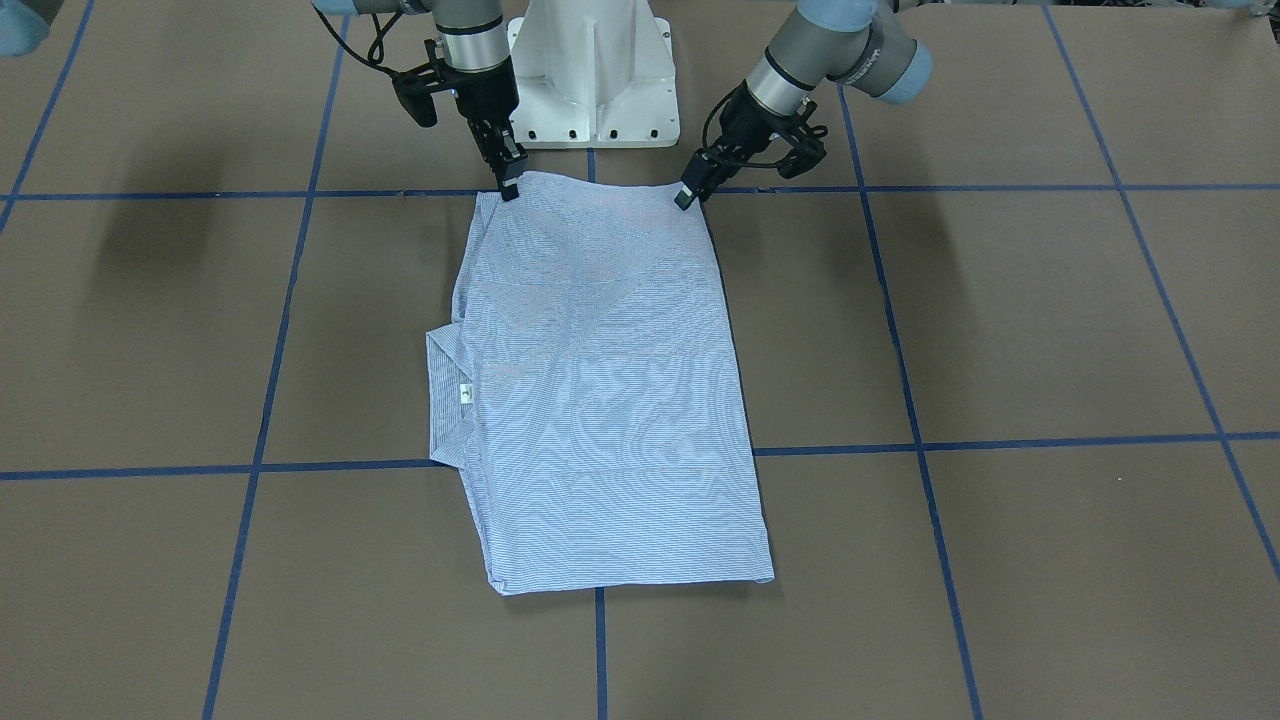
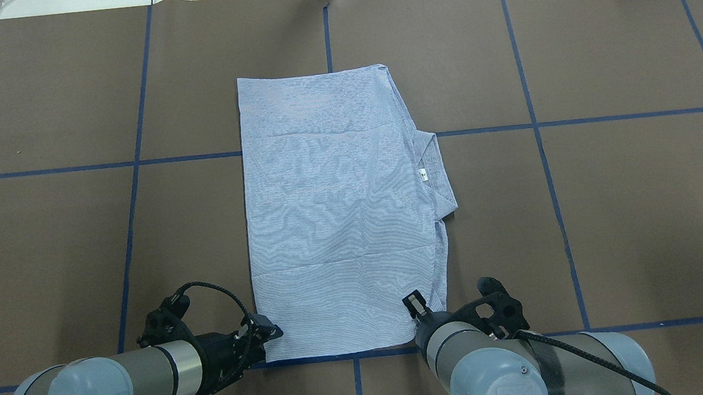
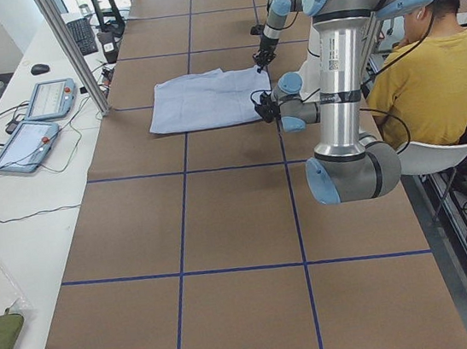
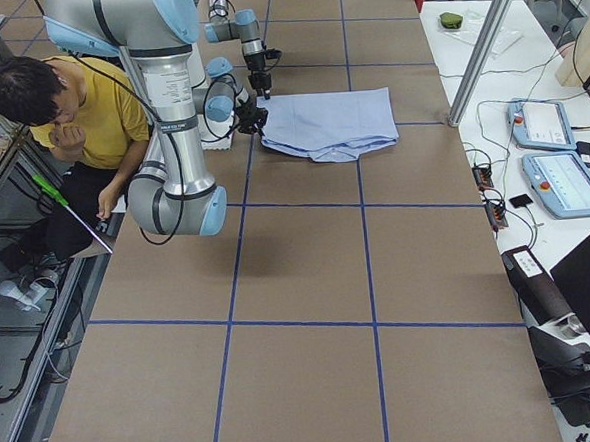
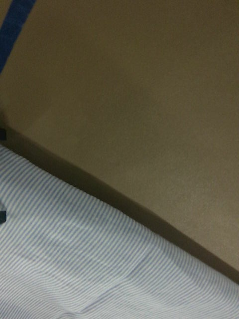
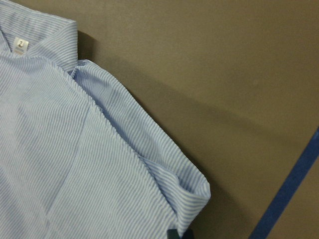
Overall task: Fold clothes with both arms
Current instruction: 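Grasp the two near corners of the shirt with both grippers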
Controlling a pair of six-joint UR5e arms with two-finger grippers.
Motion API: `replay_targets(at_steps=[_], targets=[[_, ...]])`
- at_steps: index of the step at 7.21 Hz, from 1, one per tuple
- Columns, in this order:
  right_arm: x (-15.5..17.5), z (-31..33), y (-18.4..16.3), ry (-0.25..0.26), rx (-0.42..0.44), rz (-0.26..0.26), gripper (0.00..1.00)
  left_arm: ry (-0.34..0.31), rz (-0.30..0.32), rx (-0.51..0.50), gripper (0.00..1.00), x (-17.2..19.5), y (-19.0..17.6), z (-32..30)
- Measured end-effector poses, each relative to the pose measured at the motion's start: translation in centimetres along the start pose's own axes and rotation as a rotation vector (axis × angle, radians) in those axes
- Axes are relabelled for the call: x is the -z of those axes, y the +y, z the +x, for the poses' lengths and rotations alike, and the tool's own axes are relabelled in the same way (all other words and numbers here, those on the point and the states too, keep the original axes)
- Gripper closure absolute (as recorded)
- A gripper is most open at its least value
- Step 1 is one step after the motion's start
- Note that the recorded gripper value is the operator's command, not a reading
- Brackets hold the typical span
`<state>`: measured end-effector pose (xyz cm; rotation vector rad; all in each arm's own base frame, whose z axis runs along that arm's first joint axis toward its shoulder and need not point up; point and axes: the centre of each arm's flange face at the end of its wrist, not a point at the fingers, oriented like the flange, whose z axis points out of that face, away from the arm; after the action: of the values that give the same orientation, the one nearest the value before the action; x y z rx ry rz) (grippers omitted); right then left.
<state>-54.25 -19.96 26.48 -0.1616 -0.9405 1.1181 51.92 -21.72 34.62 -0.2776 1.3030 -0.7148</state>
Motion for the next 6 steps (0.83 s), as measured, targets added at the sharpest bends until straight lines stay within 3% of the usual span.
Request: replay_targets(at_steps=[1,4,6], targets=[[0.0,0.0,0.0,0.0,0.0,-0.001,1.0,-0.003,-0.003,0.014,1.0,0.0,0.2,-0.2],[0.2,-0.1,0.0,-0.003,-0.002,-0.004,1.0,-0.005,-0.015,0.033,1.0,0.2,0.8,-0.4],[2.3,-0.8,-0.4,-0.025,-0.014,-0.032,1.0,0.026,-0.046,0.038,1.0,3.3,1.3,0.5]])
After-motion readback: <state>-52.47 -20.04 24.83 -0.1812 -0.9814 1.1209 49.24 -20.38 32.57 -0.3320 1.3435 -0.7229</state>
